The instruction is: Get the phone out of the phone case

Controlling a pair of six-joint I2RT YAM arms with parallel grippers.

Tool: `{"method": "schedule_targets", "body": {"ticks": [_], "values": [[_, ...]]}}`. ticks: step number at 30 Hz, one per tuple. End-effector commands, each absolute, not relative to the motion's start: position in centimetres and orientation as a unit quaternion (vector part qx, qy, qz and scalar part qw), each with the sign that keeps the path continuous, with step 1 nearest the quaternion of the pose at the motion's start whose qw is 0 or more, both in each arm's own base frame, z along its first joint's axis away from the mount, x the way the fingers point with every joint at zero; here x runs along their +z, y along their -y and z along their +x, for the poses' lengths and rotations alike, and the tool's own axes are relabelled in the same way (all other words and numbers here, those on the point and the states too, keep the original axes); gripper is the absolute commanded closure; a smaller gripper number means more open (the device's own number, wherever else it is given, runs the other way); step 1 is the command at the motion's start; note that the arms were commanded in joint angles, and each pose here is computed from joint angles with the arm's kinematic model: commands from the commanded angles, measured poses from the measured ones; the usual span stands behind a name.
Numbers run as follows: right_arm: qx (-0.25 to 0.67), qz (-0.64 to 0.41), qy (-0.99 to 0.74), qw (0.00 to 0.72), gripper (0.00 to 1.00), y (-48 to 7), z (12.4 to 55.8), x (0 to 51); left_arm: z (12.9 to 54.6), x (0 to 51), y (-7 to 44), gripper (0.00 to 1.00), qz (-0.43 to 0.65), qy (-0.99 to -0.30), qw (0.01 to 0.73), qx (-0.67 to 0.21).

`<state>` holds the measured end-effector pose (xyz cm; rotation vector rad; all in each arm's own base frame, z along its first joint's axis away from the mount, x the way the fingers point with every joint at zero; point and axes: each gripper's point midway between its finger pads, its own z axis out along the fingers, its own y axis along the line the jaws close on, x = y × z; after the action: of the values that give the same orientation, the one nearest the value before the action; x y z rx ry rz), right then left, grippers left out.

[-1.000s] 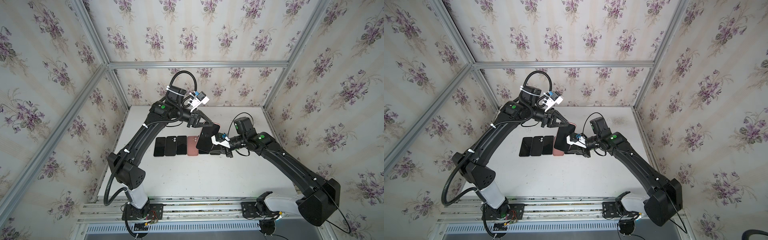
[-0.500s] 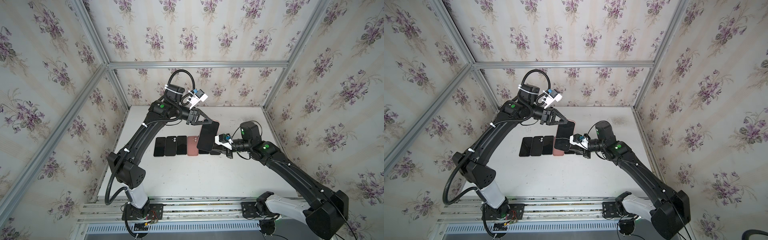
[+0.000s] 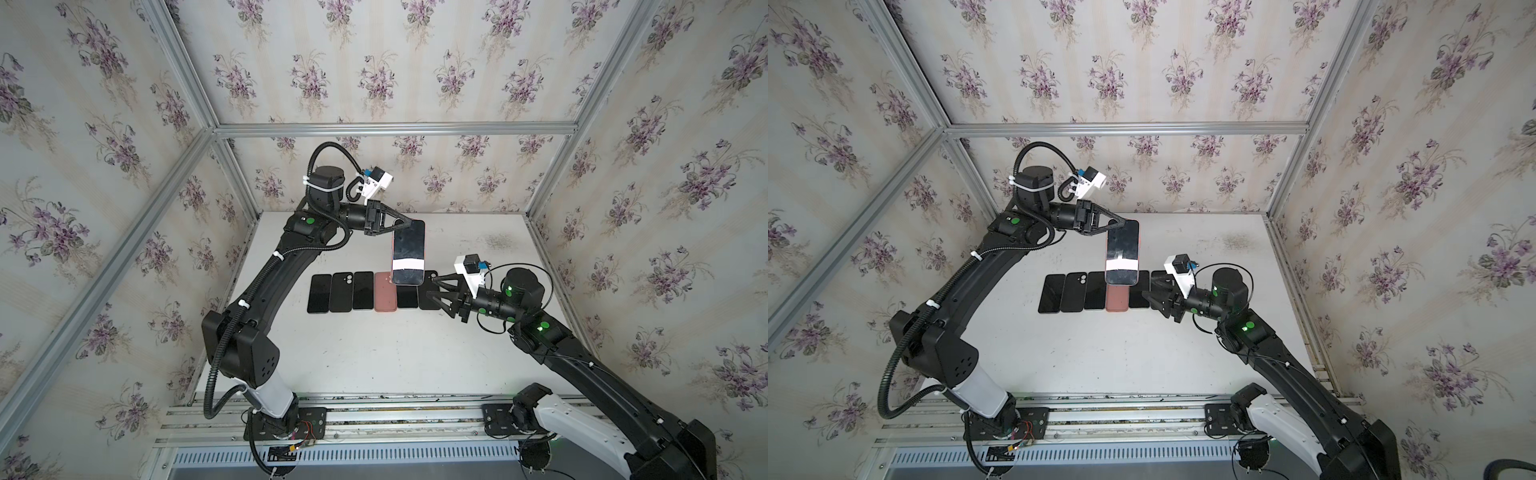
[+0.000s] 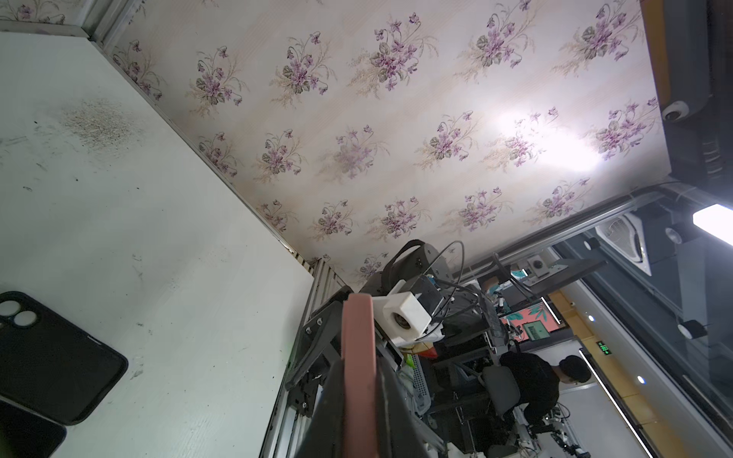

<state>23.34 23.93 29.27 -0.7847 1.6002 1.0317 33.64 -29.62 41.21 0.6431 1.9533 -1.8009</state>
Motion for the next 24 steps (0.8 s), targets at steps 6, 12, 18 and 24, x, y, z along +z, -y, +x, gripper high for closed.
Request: {"method": "schedule_targets", "body": {"ticks": [6, 12, 18, 24], "values": [[0.533, -0.259, -0.619, 0.515, 0.52, -25.0, 24.1, 33.0, 34.2, 43.7, 30.0, 1.00, 0.212, -0.656, 0.201, -0.695], [0.538, -0.264, -0.610, 0.518, 0.50, -25.0, 23.7, 33.4, 34.2, 43.3, 30.0, 1.00, 0.210, -0.658, 0.201, -0.694], [0.539, -0.269, -0.603, 0.523, 0.49, -25.1, 23.7, 33.7, 33.9, 43.1, 30.0, 1.00, 0.210, -0.659, 0.203, -0.693], [0.534, -0.266, -0.612, 0.519, 0.49, -25.2, 24.2, 33.1, 33.5, 43.3, 30.4, 1.00, 0.217, -0.656, 0.203, -0.694]]}}
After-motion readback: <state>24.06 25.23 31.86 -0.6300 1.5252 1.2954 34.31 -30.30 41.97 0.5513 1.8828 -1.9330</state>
